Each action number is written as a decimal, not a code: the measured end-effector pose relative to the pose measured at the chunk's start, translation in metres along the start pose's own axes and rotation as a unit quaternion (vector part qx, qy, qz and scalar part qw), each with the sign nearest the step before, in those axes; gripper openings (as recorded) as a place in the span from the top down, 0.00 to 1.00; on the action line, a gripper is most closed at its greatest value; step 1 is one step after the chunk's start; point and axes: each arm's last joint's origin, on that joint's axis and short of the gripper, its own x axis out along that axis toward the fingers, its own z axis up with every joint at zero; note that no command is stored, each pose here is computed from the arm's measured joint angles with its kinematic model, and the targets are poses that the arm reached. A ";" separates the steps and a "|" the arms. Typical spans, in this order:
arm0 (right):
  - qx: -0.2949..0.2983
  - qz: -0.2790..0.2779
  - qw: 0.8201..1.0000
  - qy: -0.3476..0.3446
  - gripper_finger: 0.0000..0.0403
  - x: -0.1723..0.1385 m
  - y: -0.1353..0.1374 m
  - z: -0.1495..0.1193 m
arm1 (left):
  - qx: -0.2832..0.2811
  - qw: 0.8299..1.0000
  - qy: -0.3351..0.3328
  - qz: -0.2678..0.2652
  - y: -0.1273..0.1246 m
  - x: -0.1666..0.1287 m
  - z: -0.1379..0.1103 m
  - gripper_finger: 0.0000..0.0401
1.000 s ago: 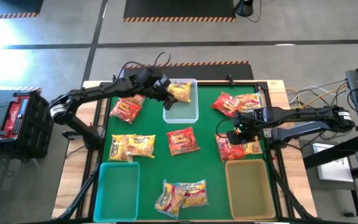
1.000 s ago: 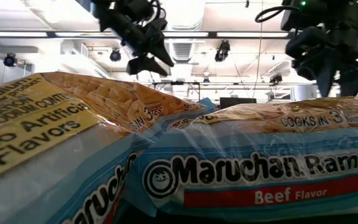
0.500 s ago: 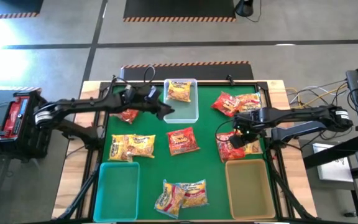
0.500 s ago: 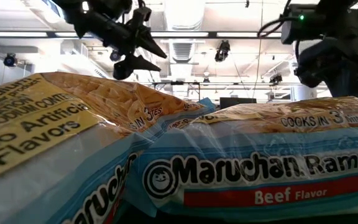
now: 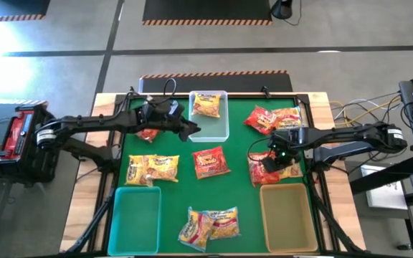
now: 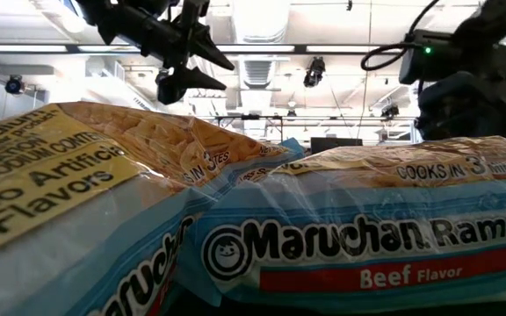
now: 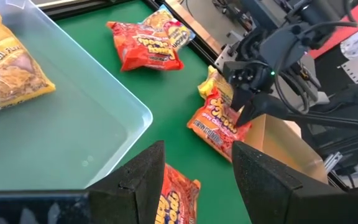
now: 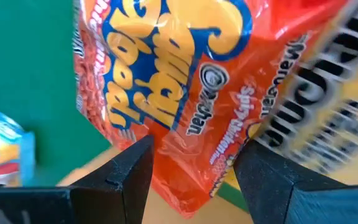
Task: Sort Maruchan noodles
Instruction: Put the orange noodle pack into the orange bin
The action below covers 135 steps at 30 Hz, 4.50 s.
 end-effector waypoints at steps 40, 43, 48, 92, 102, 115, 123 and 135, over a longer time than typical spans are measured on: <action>-0.008 0.182 0.974 -0.135 0.98 0.010 0.019 0.020 | 0.018 1.000 0.000 0.003 -0.004 0.001 -0.003 0.58; -0.027 0.201 0.970 -0.132 0.98 0.002 0.029 0.021 | 0.017 1.000 0.000 0.003 -0.004 0.001 -0.003 0.58; -0.071 0.199 0.972 -0.106 0.98 -0.017 0.048 0.020 | 0.016 1.000 0.000 0.003 -0.004 0.001 -0.003 0.58; -0.025 0.050 0.998 -0.035 0.72 0.001 0.046 0.012 | -0.023 0.990 0.118 -0.067 -0.056 0.148 -0.093 0.58; -0.048 0.043 0.997 -0.047 0.73 -0.007 0.044 0.003 | -0.042 0.988 0.138 -0.058 -0.063 0.201 -0.108 0.58; -0.034 0.033 0.996 -0.077 0.72 -0.014 0.029 -0.008 | -0.025 0.985 0.172 0.000 -0.058 0.216 -0.119 0.67; -0.020 0.048 0.995 -0.082 0.71 -0.017 0.024 -0.012 | -0.011 0.980 0.184 0.072 -0.051 0.217 -0.124 0.69; 0.007 0.115 0.987 -0.110 0.63 -0.011 0.025 -0.008 | 0.017 0.973 0.198 0.120 -0.049 0.215 -0.124 0.69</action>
